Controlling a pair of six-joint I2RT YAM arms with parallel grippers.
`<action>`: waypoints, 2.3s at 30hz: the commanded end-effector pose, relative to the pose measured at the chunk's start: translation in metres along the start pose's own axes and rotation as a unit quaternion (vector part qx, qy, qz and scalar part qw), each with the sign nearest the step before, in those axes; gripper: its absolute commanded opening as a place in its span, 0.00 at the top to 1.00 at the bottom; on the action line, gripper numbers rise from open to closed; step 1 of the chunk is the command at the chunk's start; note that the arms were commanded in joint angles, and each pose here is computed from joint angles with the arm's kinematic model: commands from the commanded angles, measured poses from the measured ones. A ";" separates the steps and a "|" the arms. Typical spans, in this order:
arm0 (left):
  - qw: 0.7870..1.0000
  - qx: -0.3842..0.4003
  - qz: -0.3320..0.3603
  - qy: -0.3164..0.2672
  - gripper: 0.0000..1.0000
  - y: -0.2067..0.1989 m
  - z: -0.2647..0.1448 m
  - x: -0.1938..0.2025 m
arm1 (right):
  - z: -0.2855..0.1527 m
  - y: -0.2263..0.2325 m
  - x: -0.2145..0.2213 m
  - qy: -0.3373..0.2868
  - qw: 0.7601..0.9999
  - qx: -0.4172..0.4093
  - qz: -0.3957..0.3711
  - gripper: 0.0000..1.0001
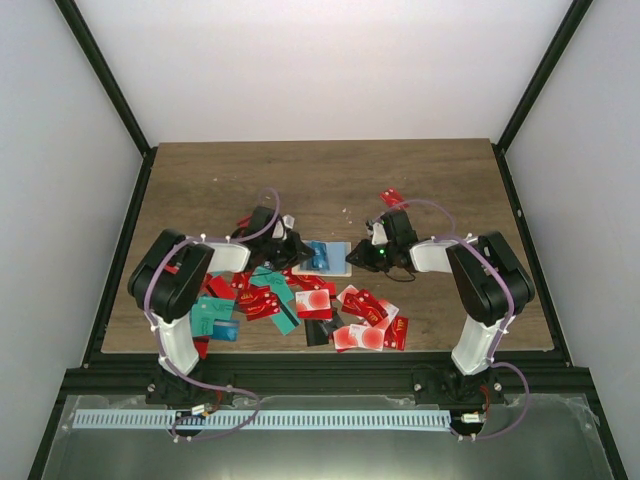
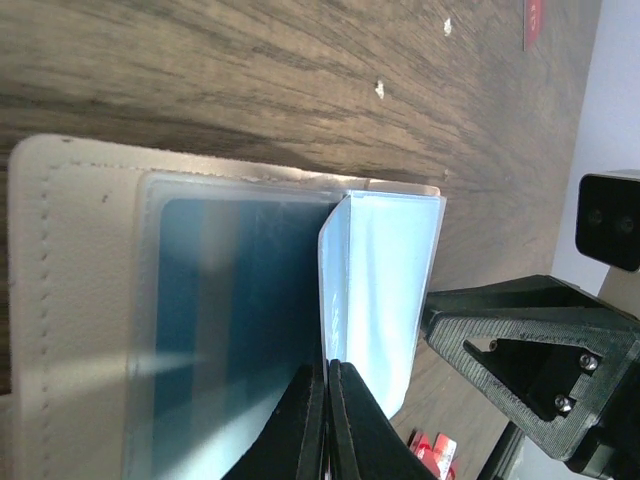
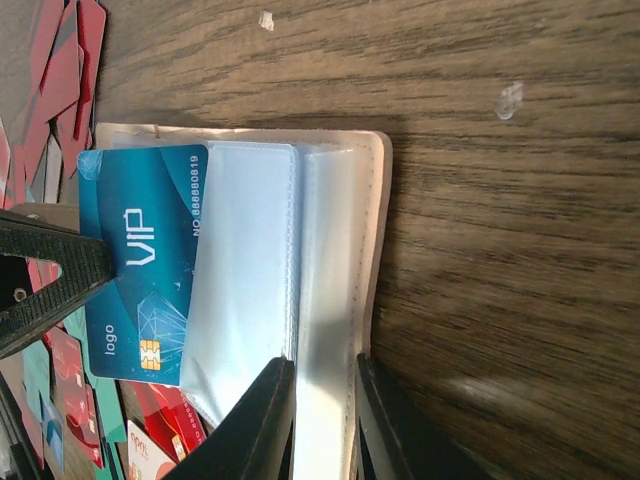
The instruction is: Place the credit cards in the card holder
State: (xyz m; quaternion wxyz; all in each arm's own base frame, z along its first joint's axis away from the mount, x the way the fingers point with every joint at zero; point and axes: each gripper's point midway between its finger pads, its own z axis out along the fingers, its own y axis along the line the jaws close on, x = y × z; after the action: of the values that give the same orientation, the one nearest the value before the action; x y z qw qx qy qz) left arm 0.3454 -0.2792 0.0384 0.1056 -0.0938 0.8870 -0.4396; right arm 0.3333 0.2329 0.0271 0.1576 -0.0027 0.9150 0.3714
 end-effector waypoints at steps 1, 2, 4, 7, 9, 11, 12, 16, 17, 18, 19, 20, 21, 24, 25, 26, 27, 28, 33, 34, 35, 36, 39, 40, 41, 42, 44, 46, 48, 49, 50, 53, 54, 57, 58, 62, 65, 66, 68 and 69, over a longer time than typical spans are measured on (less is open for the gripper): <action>0.999 -0.021 -0.028 -0.027 0.96 0.010 -0.008 0.004 | -0.002 0.001 -0.001 0.001 1.000 -0.003 0.000 0.81; 0.999 -0.022 -0.032 -0.033 0.96 0.012 -0.009 0.004 | -0.002 0.001 -0.002 0.000 1.000 -0.003 0.001 0.81; 0.998 -0.029 -0.038 -0.043 0.96 0.015 -0.011 0.004 | -0.001 0.001 -0.001 0.002 1.000 -0.004 0.001 0.81; 0.997 -0.026 -0.044 -0.053 0.96 0.014 -0.010 0.005 | 0.001 0.002 0.000 0.005 1.000 -0.008 0.002 0.81; 0.997 -0.024 -0.046 -0.049 0.96 0.013 -0.007 0.007 | 0.001 0.002 -0.001 0.005 1.000 -0.010 0.002 0.81; 0.998 -0.018 -0.045 -0.039 0.96 0.011 -0.003 0.010 | 0.000 0.003 -0.001 0.005 1.000 -0.011 0.001 0.81; 0.998 -0.015 -0.045 -0.033 0.96 0.010 0.000 0.012 | 0.000 0.003 -0.001 0.006 1.000 -0.012 0.001 0.81; 0.999 -0.001 -0.040 -0.009 0.96 0.003 0.004 0.019 | 0.000 0.004 -0.001 0.006 1.000 -0.013 -0.001 0.81; 0.999 0.002 -0.038 -0.003 0.96 0.002 0.004 0.021 | 0.000 0.005 -0.001 0.006 1.000 -0.013 -0.002 0.81; 0.999 0.003 -0.036 0.003 0.96 0.001 0.004 0.024 | 0.000 0.005 -0.002 0.006 1.000 -0.014 -0.002 0.81; 0.999 0.005 -0.032 0.009 0.96 0.000 0.003 0.026 | 0.000 0.005 -0.002 0.005 1.000 -0.014 -0.002 0.81; 0.999 0.006 -0.029 0.015 0.96 -0.001 0.003 0.027 | 0.000 0.005 -0.003 0.004 1.000 -0.014 -0.002 0.81; 0.999 0.002 -0.027 0.022 0.96 0.000 0.003 0.030 | -0.001 0.006 -0.004 0.003 1.000 -0.013 -0.003 0.81; 0.999 -0.007 -0.016 0.033 0.96 0.002 0.000 0.035 | 0.000 0.006 -0.006 0.003 1.000 -0.013 -0.004 0.81; 0.999 -0.011 -0.013 0.037 0.96 0.002 0.000 0.036 | 0.000 0.007 -0.006 0.003 1.000 -0.012 -0.005 0.81; 0.999 -0.013 -0.010 0.040 0.96 0.002 0.000 0.037 | 0.000 0.007 -0.007 0.002 1.000 -0.011 -0.005 0.81; 0.999 -0.012 -0.007 0.042 0.96 0.002 -0.001 0.037 | 0.000 0.007 -0.008 0.001 1.000 -0.011 -0.005 0.81; 0.999 -0.010 -0.005 0.043 0.96 0.001 -0.001 0.037 | 0.000 0.007 -0.008 0.001 1.000 -0.012 -0.006 0.81; 0.999 -0.003 0.002 0.041 0.96 0.002 0.007 0.033 | 0.001 0.007 -0.008 0.003 1.000 -0.013 -0.005 0.81; 0.999 -0.002 0.003 0.039 0.96 0.002 0.009 0.032 | 0.000 0.008 -0.007 0.002 1.000 -0.014 -0.006 0.81; 0.999 0.000 0.004 0.036 0.96 0.002 0.011 0.030 | 0.000 0.007 -0.006 0.004 1.000 -0.014 -0.006 0.81; 0.999 0.005 0.006 0.034 0.96 0.000 0.012 0.029 | 0.000 0.008 -0.006 0.004 1.000 -0.015 -0.006 0.81; 0.999 0.015 0.012 0.030 0.96 -0.003 0.017 0.025 | -0.001 0.008 -0.004 0.005 1.000 -0.018 -0.004 0.81; 0.999 0.015 0.013 0.028 0.95 -0.003 0.018 0.024 | -0.001 0.009 -0.004 0.006 1.000 -0.021 -0.005 0.81; 0.999 0.015 0.015 0.027 0.94 -0.003 0.019 0.023 | -0.001 0.010 -0.003 0.006 1.000 -0.023 -0.005 0.81; 0.999 0.015 0.015 0.028 0.94 -0.002 0.021 0.022 | -0.002 0.012 -0.004 0.006 1.000 -0.025 -0.006 0.81; 0.999 0.014 0.017 0.033 0.93 -0.002 0.024 0.024 | -0.003 0.013 -0.005 0.005 1.000 -0.027 -0.007 0.81; 0.999 0.011 0.018 0.038 0.92 0.000 0.026 0.026 | -0.004 0.015 -0.006 0.004 1.000 -0.028 -0.008 0.81; 0.999 0.006 0.018 0.040 0.91 0.002 0.027 0.027 | -0.004 0.016 -0.007 0.004 1.000 -0.029 -0.010 0.81; 0.999 0.004 0.018 0.039 0.90 0.004 0.028 0.028 | -0.004 0.016 -0.007 0.003 0.999 -0.030 -0.010 0.81; 0.999 0.004 0.017 0.041 0.90 0.004 0.029 0.029 | -0.004 0.018 -0.008 0.003 0.999 -0.032 -0.011 0.81; 0.999 0.006 0.021 0.042 0.89 0.000 0.031 0.029 | -0.005 0.018 -0.009 0.002 0.999 -0.032 -0.012 0.81; 0.999 0.004 0.023 0.042 0.89 -0.001 0.031 0.028 | -0.006 0.020 -0.010 0.000 0.999 -0.033 -0.014 0.81; 0.998 -0.007 0.031 0.046 0.86 -0.005 0.035 0.028 | -0.007 0.022 -0.012 -0.001 0.999 -0.033 -0.015 0.81; 0.998 -0.013 0.033 0.048 0.85 -0.005 0.037 0.028 | -0.007 0.021 -0.012 -0.002 0.999 -0.032 -0.016 0.81; 0.998 -0.032 0.040 0.047 0.80 -0.005 0.038 0.027 | -0.008 0.022 -0.013 -0.003 0.999 -0.031 -0.017 0.81; 0.997 -0.052 0.041 0.045 0.74 -0.004 0.036 0.026 | -0.009 0.024 -0.014 -0.003 0.999 -0.032 -0.018 0.81; 0.996 -0.059 0.042 0.045 0.71 -0.003 0.035 0.026 | -0.010 0.023 -0.014 -0.004 0.999 -0.030 -0.018 0.81; 0.995 -0.073 0.047 0.043 0.64 -0.002 0.031 0.026 | -0.011 0.025 -0.017 -0.007 0.999 -0.028 -0.021 0.81; 0.994 -0.083 0.049 0.042 0.60 -0.001 0.029 0.026 | -0.012 0.025 -0.017 -0.008 0.999 -0.027 -0.023 0.81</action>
State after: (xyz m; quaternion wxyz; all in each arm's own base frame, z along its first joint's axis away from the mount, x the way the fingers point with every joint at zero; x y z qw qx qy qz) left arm 0.3374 -0.3206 0.0314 0.0901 -0.0397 0.9036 -0.4169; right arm 0.3284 0.2352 0.0282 0.1403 -0.0046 0.9154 0.3772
